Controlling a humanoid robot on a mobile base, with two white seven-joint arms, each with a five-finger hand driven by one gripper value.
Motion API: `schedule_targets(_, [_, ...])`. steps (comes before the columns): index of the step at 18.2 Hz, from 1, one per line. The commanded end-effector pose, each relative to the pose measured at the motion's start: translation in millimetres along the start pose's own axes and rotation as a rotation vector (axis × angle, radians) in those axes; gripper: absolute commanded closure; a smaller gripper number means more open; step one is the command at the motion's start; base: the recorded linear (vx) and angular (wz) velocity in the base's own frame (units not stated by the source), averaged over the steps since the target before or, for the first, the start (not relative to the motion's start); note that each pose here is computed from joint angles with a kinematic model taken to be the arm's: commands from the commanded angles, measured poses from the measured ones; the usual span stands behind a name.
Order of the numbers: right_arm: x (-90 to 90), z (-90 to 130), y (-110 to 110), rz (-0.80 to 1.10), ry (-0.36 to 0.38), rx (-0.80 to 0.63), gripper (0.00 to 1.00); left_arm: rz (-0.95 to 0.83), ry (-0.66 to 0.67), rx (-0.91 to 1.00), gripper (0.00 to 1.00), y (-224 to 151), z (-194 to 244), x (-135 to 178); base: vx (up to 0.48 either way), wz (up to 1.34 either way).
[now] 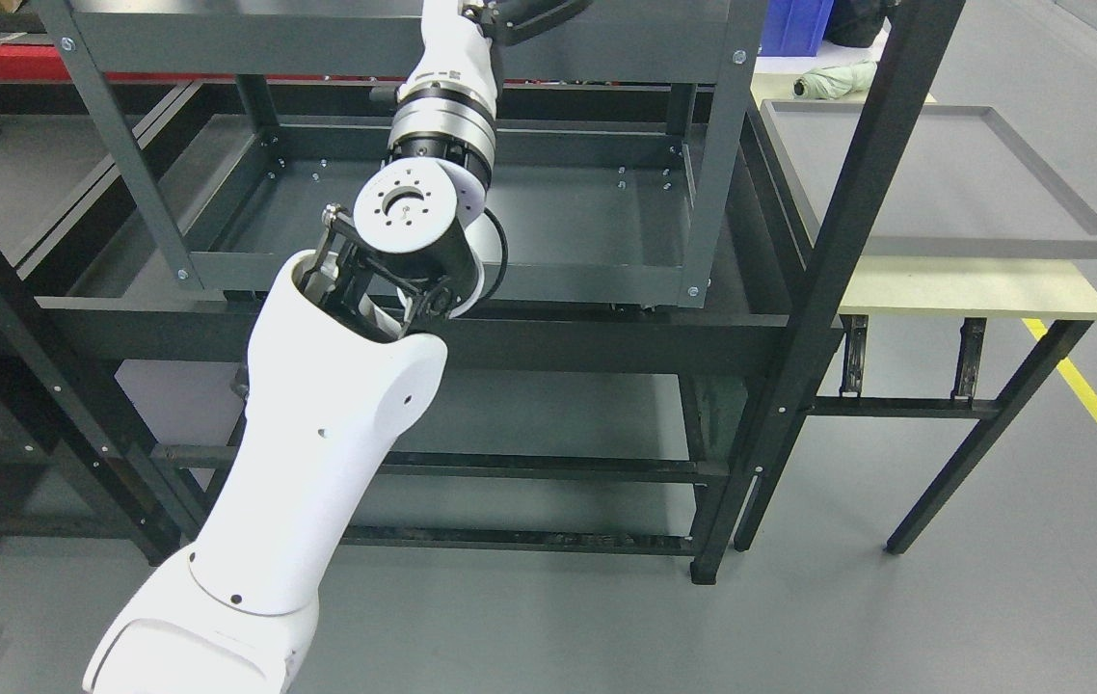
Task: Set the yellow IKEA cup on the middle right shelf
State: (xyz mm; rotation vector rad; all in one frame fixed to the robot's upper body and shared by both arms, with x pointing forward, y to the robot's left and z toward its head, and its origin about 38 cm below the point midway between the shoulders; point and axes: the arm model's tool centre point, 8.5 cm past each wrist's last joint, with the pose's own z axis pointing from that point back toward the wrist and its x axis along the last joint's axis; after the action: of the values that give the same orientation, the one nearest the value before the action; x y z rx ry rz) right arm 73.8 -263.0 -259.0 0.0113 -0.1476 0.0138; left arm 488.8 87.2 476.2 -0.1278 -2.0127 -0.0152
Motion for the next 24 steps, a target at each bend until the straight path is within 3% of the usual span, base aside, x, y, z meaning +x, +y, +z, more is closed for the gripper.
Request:
schedule_targets(1, [-6.8,3.4,-27.8,-0.005,0.01,-0.228,0.01,0.002,0.031,-0.115,0.01,-22.7,43.2,-51.9,-0.113,-0.03])
schedule_targets(6, [-6.8,3.4,-27.8,-0.005,0.01,-0.228,0.01,0.014,0.175,-0.131,0.01,28.8,63.9,-121.5,-0.053,-0.04])
schedule_targets(11, [-6.8,3.4,-27.8,-0.005,0.01,-0.228,0.01,-0.005,0.295,0.066,0.01,107.4,83.4,-176.8,0.003,0.01])
schedule_targets(15, [-6.8,3.4,-27.8,-0.005,0.01,-0.228,0.01,-0.059,0.259,0.242,0.01,175.4,101.2,-198.7,0.0,0.0])
schedule_targets(20, [-6.8,3.4,-27.8,-0.005,0.01,-0.228,0.01,-0.116,0.275,0.126,0.01,202.9,130.2,-222.3,0.0,0.0])
schedule_targets(24, [-6.8,3.4,-27.8,-0.005,0.01,-0.228,0.01,-0.098,0.295,0.182,0.01,220.7,147.2,-229.4,0.0,0.0])
